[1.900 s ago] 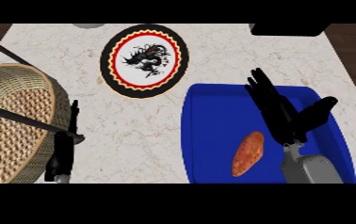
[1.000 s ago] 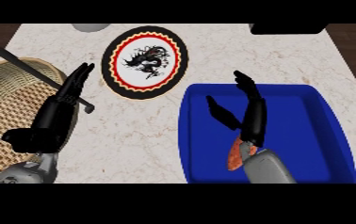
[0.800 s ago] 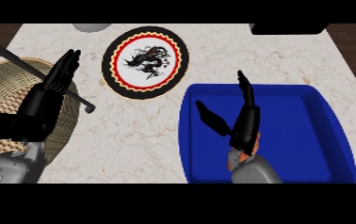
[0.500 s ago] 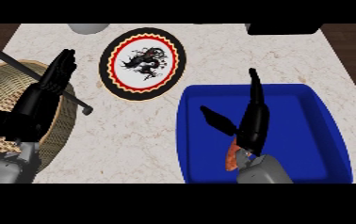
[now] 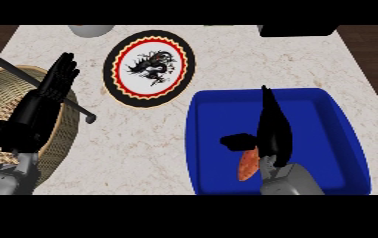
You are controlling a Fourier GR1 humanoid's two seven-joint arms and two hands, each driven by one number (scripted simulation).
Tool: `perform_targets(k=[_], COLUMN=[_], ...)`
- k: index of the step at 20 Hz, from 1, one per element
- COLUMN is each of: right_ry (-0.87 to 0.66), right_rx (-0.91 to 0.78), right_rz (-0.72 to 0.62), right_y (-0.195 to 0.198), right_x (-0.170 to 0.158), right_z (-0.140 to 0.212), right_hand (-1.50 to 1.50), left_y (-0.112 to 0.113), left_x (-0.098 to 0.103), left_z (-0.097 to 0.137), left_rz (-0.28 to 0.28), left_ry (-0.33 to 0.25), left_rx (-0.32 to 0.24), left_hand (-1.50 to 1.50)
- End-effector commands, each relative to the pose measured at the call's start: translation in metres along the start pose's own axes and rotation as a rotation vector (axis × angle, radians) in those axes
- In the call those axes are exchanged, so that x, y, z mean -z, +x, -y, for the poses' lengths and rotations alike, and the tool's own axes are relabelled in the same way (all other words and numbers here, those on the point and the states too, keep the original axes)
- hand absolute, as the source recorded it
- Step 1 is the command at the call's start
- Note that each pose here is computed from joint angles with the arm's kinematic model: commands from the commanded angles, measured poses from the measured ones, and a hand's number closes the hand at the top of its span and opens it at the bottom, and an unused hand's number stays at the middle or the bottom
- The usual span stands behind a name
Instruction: Pick the sweet potato from the tray and place it in the plate
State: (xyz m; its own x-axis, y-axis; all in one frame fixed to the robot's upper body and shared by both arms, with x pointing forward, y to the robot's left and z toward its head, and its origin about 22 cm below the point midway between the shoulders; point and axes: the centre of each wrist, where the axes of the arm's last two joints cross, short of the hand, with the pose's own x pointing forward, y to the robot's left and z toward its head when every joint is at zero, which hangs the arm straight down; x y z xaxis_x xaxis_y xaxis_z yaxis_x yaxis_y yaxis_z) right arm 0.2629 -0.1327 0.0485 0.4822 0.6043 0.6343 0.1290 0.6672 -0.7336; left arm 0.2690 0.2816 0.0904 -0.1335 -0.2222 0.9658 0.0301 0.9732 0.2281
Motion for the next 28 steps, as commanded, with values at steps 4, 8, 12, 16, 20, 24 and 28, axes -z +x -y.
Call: perform_targets(k=[4, 8, 12, 16, 20, 24, 28], right_ry=[0.195, 0.221, 0.205, 0.202, 0.253, 0.253, 0.276], right_rx=[-0.194, -0.258, -0.274, -0.352, -0.356, -0.349, -0.347], right_rz=[-0.231, -0.295, -0.322, -0.419, -0.456, -0.471, -0.507], right_y=[0.043, 0.039, 0.034, 0.013, 0.006, -0.008, -0.010], right_x=[-0.012, -0.015, -0.015, 0.001, -0.002, -0.011, -0.003], right_z=[0.030, 0.040, 0.038, 0.037, 0.031, 0.040, 0.031], right_hand=[-1.50, -1.50, -1.50, -1.50, -1.50, -1.50, -1.50], left_y=[0.012, 0.013, 0.005, 0.002, 0.015, 0.010, 0.011], left_x=[0.012, 0.013, 0.018, 0.009, 0.021, 0.020, 0.012], left_z=[-0.016, 0.004, -0.003, -0.013, -0.013, -0.014, -0.011], left_rz=[0.048, 0.049, 0.048, 0.037, 0.026, 0.041, 0.047], left_ry=[0.036, 0.026, 0.010, 0.021, 0.025, 0.011, -0.016], left_rx=[0.017, 0.002, -0.004, -0.003, 0.006, 0.007, 0.006], left_hand=[0.00, 0.00, 0.00, 0.00, 0.00, 0.00, 0.00])
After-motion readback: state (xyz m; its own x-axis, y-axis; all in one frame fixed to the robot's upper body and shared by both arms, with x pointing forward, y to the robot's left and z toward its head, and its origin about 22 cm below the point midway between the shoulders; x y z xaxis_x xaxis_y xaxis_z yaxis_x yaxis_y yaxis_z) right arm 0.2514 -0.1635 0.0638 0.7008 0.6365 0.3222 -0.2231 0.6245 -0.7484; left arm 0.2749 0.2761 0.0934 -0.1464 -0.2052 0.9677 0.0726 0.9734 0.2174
